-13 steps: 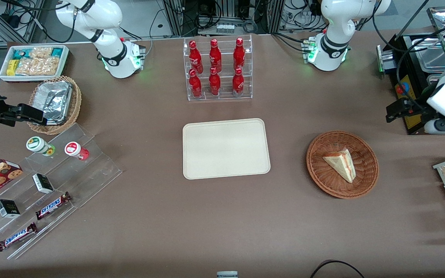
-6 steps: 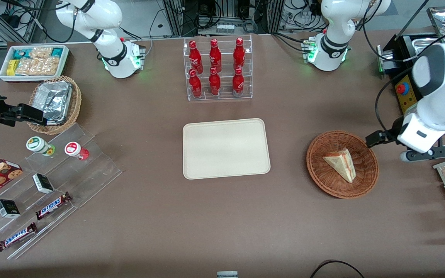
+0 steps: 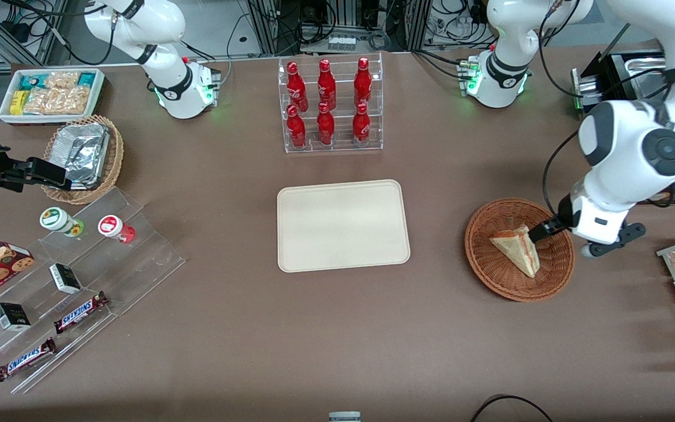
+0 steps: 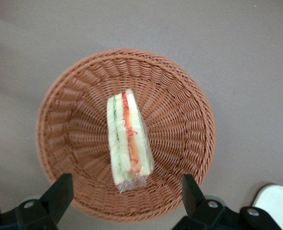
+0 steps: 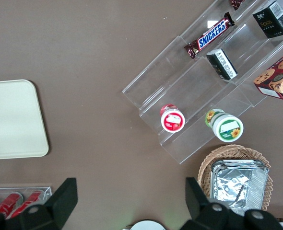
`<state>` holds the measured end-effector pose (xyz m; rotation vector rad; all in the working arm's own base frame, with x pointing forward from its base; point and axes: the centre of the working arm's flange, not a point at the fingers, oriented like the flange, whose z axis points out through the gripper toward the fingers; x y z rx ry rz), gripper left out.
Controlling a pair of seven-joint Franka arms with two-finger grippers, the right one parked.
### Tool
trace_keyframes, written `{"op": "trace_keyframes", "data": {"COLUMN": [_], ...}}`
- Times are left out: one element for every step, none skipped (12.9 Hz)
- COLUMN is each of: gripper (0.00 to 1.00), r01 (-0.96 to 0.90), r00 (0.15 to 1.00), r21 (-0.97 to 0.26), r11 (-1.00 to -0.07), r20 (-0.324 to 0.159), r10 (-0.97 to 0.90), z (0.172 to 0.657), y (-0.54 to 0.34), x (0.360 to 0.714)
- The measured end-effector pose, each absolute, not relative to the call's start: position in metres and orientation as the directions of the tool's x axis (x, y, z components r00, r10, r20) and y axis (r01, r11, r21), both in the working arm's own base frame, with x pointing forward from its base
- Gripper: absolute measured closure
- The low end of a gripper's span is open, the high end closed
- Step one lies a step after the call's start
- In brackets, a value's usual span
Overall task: Place sandwich from basket to tray
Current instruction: 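Lower the open left gripper onto the wrapped sandwich and close it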
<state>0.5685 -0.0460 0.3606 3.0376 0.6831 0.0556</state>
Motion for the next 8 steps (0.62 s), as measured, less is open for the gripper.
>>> {"op": "trace_keyframes", "data": {"gripper": [0.0, 0.0, 0.0, 0.0, 0.0, 0.0, 0.0, 0.0], "r01": [0.436, 0.439, 0.441, 0.442, 0.443, 0.447, 0.453, 0.457], "r00": [0.899, 0.897, 0.896, 0.896, 0.896, 0.894, 0.891, 0.889], "r21": [0.041, 0.043, 0.041, 0.037, 0.036, 0.035, 0.035, 0.04], "r11": [-0.899, -0.897, -0.897, -0.896, -0.896, -0.894, -0.891, -0.889], "r20": [0.036, 0.037, 0.031, 0.023, 0.018, 0.014, 0.012, 0.016], "r10": [0.437, 0.441, 0.442, 0.443, 0.444, 0.448, 0.453, 0.458], "z": [0.344, 0.33, 0.319, 0.312, 0.306, 0.301, 0.295, 0.29], "y": [-0.047, -0.047, -0.047, -0.047, -0.047, -0.047, -0.047, -0.047], "x": [0.564, 0.559, 0.555, 0.553, 0.553, 0.553, 0.554, 0.555]}}
